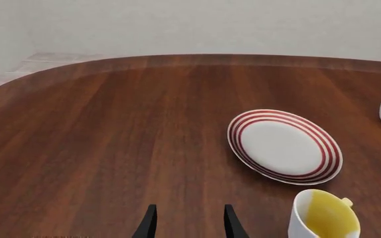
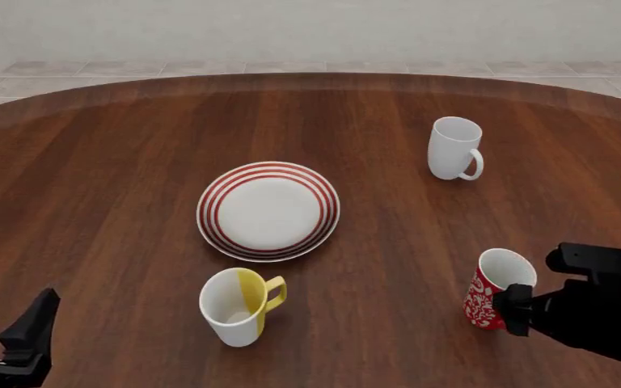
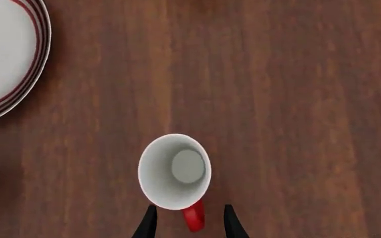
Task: Pick up the red mug and put it on the plate
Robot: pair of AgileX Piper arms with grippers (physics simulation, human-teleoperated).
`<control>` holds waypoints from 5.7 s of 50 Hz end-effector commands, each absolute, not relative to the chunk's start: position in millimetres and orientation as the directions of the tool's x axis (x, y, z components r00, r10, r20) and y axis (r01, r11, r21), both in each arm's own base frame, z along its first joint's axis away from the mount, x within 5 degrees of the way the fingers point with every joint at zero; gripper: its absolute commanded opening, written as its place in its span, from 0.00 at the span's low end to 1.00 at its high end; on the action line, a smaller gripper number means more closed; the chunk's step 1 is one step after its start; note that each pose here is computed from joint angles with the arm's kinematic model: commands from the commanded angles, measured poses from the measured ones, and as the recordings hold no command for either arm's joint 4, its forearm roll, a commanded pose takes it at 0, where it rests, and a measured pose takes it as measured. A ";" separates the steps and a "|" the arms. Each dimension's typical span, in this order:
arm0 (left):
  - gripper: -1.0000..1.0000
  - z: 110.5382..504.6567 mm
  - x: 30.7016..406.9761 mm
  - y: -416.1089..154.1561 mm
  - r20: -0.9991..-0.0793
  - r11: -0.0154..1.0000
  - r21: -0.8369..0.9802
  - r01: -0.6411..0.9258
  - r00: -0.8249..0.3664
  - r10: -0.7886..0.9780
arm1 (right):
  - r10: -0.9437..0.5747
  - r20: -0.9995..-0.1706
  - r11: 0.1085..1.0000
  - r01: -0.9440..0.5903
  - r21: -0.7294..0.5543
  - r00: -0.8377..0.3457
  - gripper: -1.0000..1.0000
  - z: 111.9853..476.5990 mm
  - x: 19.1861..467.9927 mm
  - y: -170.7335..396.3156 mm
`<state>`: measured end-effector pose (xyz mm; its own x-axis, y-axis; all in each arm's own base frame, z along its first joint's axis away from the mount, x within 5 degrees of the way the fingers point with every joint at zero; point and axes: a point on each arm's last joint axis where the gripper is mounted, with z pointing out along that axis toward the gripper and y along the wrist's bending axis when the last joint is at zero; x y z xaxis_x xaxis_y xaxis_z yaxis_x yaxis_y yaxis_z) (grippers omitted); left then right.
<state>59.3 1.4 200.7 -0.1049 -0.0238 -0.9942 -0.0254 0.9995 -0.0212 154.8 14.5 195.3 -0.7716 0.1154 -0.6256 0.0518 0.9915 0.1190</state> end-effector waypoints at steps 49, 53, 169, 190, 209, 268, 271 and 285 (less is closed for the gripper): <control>1.00 199.4 61.3 1.5 -0.994 1.000 -0.016 -0.026 -0.112 -0.019 | 0.123 -0.614 0.990 0.052 0.132 -0.780 0.00 180.1 155.8 17.7; 1.00 199.1 61.7 1.6 -0.994 1.000 -0.015 -0.027 -0.112 -0.017 | 0.118 -0.615 0.990 0.044 0.133 -0.780 0.00 181.2 155.3 19.1; 1.00 199.6 62.4 0.7 -0.995 0.999 -0.051 -0.016 -0.087 -0.052 | -0.572 -0.459 0.820 -0.481 -0.310 -0.680 0.00 298.7 376.7 7.1; 1.00 197.1 57.5 0.3 -0.994 0.998 -0.054 -0.010 -0.096 -0.055 | -0.636 -0.487 0.771 -0.522 -0.364 -0.599 0.00 303.2 404.7 23.9; 1.00 196.3 57.1 0.2 -0.993 0.999 -0.051 -0.008 -0.104 -0.052 | -0.646 -0.600 0.739 -0.584 -0.336 -0.472 0.00 326.7 409.9 119.0; 1.00 195.8 56.0 1.1 -0.993 0.999 -0.044 -0.024 -0.106 -0.046 | -0.565 -0.684 0.749 -0.634 -0.192 -0.461 0.00 321.1 400.4 222.9; 1.00 195.8 56.0 1.1 -0.993 0.999 -0.043 -0.023 -0.106 -0.045 | -0.568 -0.684 0.745 -0.639 -0.191 -0.457 0.00 319.2 399.0 225.5; 1.00 195.6 56.0 1.0 -0.993 0.999 -0.041 -0.022 -0.107 -0.043 | -0.522 -0.702 0.757 -0.642 -0.119 -0.484 0.00 315.6 382.5 253.1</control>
